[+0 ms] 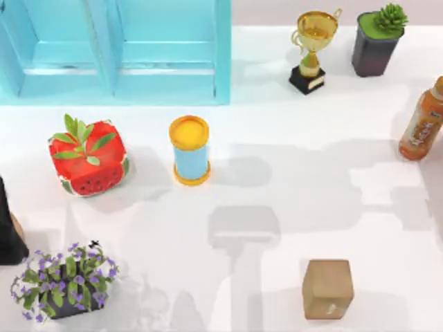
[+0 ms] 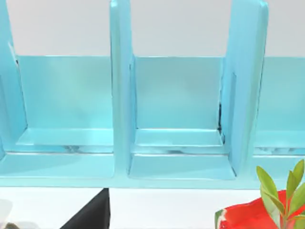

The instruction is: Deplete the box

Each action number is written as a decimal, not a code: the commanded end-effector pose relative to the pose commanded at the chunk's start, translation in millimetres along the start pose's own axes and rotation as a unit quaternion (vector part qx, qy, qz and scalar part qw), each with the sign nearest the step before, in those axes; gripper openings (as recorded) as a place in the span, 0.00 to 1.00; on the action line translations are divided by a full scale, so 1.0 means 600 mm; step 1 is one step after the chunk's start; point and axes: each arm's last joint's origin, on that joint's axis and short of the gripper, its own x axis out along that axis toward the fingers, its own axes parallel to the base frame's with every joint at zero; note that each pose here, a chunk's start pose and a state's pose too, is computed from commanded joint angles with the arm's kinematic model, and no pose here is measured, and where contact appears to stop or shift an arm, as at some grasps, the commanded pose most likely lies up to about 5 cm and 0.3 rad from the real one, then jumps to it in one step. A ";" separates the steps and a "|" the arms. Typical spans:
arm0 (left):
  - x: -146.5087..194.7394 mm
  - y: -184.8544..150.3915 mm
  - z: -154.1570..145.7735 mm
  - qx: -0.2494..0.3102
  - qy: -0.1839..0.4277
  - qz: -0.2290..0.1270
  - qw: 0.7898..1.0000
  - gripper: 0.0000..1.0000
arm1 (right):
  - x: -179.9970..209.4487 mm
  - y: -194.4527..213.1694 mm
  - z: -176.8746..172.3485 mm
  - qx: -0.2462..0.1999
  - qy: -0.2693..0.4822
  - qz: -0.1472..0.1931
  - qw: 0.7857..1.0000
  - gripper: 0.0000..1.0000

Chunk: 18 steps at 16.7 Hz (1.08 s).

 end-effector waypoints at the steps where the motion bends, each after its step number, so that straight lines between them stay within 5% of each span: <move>1: 0.000 0.000 0.000 0.000 0.000 0.000 1.000 1.00 | -0.005 -0.051 0.005 0.000 -0.002 0.001 1.000 1.00; 7: 0.000 0.000 0.000 0.000 0.000 0.000 1.000 1.00 | -0.026 -0.221 -0.011 -0.001 -0.017 0.001 1.000 1.00; 13: 0.000 0.000 0.000 0.000 0.000 0.000 1.000 1.00 | -0.027 -0.224 -0.012 -0.001 -0.019 -0.001 1.000 1.00; 18: 0.000 0.000 0.000 0.000 0.000 0.000 1.000 1.00 | 0.058 -0.223 0.023 0.000 -0.016 0.001 1.000 1.00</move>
